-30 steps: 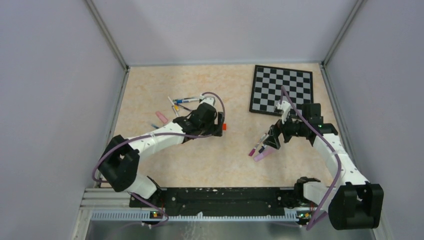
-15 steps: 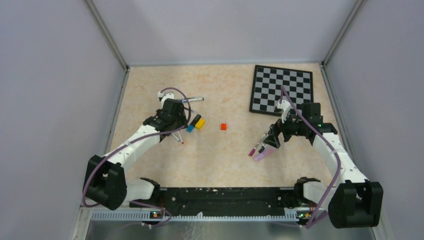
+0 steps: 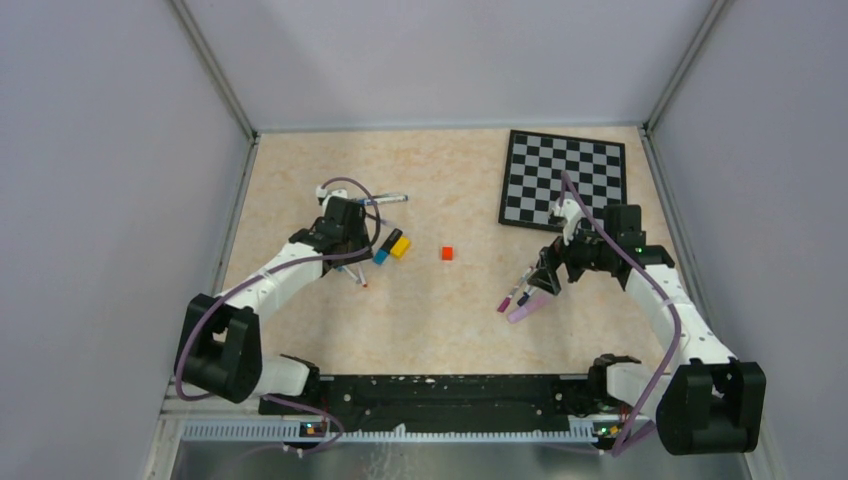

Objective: Open the pen caps
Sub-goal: Pick up the pen from the center of the board.

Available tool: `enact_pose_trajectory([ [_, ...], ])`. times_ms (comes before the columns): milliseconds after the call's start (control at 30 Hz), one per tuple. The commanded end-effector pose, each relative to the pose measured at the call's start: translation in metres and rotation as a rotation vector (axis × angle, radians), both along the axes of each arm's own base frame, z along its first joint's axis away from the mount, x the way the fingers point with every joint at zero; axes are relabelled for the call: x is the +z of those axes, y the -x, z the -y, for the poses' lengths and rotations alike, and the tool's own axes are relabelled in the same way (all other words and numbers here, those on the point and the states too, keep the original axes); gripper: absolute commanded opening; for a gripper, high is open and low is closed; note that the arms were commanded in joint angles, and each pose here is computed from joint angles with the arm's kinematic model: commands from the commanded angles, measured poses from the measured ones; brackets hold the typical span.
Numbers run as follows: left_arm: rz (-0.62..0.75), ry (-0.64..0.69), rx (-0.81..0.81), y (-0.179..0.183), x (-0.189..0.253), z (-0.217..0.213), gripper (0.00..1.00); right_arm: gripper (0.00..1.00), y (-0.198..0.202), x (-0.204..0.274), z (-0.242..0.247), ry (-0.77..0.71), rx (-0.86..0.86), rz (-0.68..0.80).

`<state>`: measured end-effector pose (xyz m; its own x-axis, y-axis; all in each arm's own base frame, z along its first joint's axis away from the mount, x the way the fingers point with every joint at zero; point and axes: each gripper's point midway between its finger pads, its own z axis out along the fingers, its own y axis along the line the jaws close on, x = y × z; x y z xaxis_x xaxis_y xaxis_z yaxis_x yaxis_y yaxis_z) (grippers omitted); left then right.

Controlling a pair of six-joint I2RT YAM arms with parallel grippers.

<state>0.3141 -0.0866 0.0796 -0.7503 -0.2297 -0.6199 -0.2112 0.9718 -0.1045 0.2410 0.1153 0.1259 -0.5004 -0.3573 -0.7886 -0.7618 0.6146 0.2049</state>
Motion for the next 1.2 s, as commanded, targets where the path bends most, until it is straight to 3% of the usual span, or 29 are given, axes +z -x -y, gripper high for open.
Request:
enact_pose_trajectory([
  [0, 0.052, 0.041, -0.017, -0.013, 0.015, 0.008, 0.66, 0.99, -0.015, 0.01, 0.006, 0.007, -0.032, 0.055],
  [300, 0.041, 0.073, -0.104, -0.011, 0.013, 0.02, 0.65, 0.99, -0.02, 0.014, 0.011, 0.008, -0.068, 0.064],
  [733, 0.028, 0.049, -0.059, -0.016, 0.008, 0.01, 0.65, 0.99, -0.024, 0.013, 0.02, 0.01, -0.106, 0.064],
  [1167, -0.022, 0.024, -0.006, -0.029, -0.016, -0.002, 0.55, 0.99, -0.024, 0.012, 0.02, 0.014, -0.105, 0.065],
])
